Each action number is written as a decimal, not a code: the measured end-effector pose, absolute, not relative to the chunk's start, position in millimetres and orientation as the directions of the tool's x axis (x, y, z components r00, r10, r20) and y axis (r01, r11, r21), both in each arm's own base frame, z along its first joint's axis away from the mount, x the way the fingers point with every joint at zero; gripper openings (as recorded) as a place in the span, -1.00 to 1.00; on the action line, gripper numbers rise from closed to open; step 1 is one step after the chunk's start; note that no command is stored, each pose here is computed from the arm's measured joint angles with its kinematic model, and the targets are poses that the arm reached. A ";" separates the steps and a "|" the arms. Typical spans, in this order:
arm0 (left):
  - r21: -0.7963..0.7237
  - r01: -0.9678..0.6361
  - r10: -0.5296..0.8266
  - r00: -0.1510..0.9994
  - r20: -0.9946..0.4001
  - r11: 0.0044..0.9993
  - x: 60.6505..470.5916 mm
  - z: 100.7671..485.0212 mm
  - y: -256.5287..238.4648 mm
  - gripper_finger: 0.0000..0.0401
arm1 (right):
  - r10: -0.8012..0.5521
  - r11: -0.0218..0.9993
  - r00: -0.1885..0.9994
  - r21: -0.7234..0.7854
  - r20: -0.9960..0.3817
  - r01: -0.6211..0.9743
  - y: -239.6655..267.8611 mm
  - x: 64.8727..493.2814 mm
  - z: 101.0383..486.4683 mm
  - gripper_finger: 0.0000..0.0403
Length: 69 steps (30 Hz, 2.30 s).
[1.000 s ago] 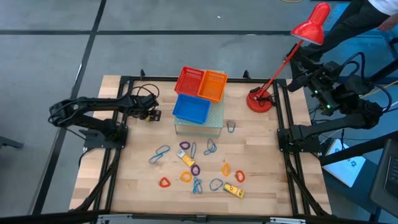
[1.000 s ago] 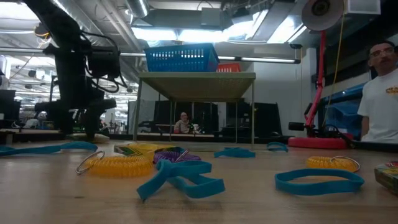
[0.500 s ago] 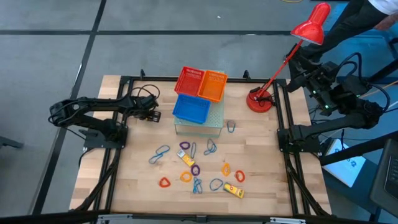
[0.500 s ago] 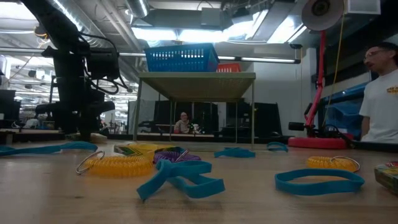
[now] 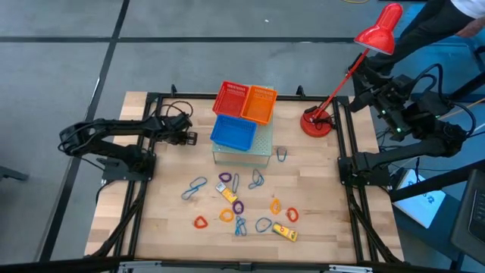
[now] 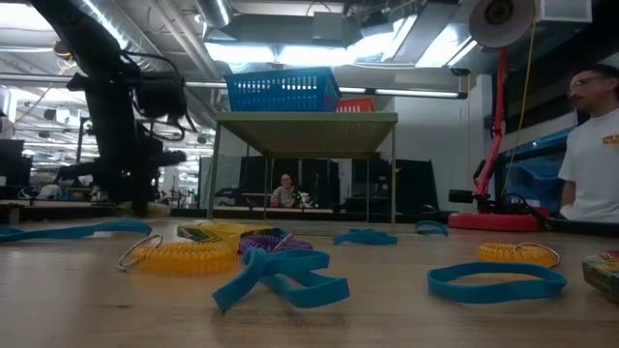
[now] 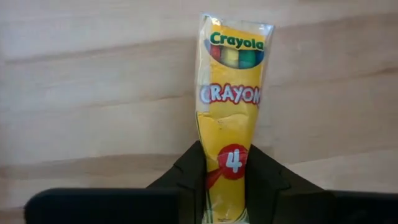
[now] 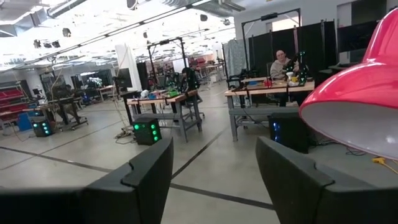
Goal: Pick & Place Office Desk Supplies
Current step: Put the crayon box into the red basket on the shelf
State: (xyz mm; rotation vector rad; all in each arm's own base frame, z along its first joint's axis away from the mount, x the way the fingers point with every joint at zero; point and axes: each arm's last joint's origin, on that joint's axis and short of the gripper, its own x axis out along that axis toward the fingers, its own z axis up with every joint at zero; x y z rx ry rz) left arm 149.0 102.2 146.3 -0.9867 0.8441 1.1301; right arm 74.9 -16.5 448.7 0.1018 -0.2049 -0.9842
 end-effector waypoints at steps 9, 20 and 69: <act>-0.446 -0.890 0.563 0.419 -0.712 0.098 140.3 202.5 121.3 -0.66 | -0.835 0.551 0.535 0.170 0.131 0.817 -16.5 74.7 449.7 0.15; -0.683 -0.622 0.747 0.644 -0.166 0.384 134.4 293.7 135.2 -0.65 | -0.835 0.551 0.535 0.170 0.131 0.817 -16.6 74.7 449.7 0.15; -0.415 -0.674 0.393 0.713 -0.580 0.611 277.9 350.2 186.9 -0.07 | -0.834 0.552 0.537 0.173 0.131 0.816 -16.5 74.7 449.6 0.15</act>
